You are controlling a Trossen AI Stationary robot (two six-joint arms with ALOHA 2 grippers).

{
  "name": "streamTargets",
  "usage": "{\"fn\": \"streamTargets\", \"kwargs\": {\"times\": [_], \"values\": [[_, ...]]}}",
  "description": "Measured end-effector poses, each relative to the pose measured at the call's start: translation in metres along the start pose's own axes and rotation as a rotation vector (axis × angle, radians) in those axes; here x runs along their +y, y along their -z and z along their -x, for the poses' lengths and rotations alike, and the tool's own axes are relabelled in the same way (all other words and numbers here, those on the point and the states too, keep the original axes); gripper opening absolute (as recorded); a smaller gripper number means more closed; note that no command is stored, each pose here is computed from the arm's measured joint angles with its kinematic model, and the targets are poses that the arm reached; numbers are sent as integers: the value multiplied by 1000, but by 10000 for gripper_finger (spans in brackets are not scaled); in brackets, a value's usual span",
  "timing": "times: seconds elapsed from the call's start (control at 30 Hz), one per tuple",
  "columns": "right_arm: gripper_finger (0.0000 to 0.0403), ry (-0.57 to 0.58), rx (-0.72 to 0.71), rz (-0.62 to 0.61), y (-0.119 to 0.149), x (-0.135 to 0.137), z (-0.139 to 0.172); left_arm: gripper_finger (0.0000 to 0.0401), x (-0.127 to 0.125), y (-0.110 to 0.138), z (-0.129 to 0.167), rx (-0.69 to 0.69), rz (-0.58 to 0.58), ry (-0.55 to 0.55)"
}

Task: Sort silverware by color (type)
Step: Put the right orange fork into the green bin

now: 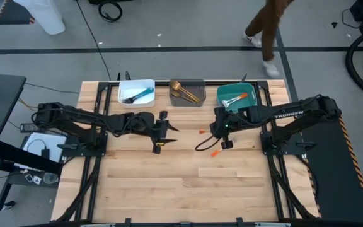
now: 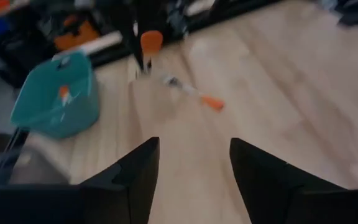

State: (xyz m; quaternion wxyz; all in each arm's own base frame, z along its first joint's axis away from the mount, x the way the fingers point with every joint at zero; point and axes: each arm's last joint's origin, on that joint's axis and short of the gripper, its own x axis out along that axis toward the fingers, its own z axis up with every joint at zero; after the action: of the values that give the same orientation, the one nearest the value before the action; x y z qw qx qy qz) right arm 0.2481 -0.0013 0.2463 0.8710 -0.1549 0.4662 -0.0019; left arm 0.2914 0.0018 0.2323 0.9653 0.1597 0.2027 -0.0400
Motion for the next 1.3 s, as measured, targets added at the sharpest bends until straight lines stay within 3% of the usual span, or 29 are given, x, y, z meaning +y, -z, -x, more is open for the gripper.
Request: {"fn": "streamTargets", "kwargs": {"times": [0.2,0.67,1.07,1.3], "values": [[13,-103,-178,11,-16,7,2,198,0,-4,-22,-177,1,15],[14,-157,-472,62,-43,13,12,192,-12,-15,-44,-476,5,3],[15,-141,-510,68,-46,11,13,192,-11,-14,-63,-545,45,-12],[16,-144,-462,62,-46,14,1,192,-11,-19,-67,-547,53,-9]]}}
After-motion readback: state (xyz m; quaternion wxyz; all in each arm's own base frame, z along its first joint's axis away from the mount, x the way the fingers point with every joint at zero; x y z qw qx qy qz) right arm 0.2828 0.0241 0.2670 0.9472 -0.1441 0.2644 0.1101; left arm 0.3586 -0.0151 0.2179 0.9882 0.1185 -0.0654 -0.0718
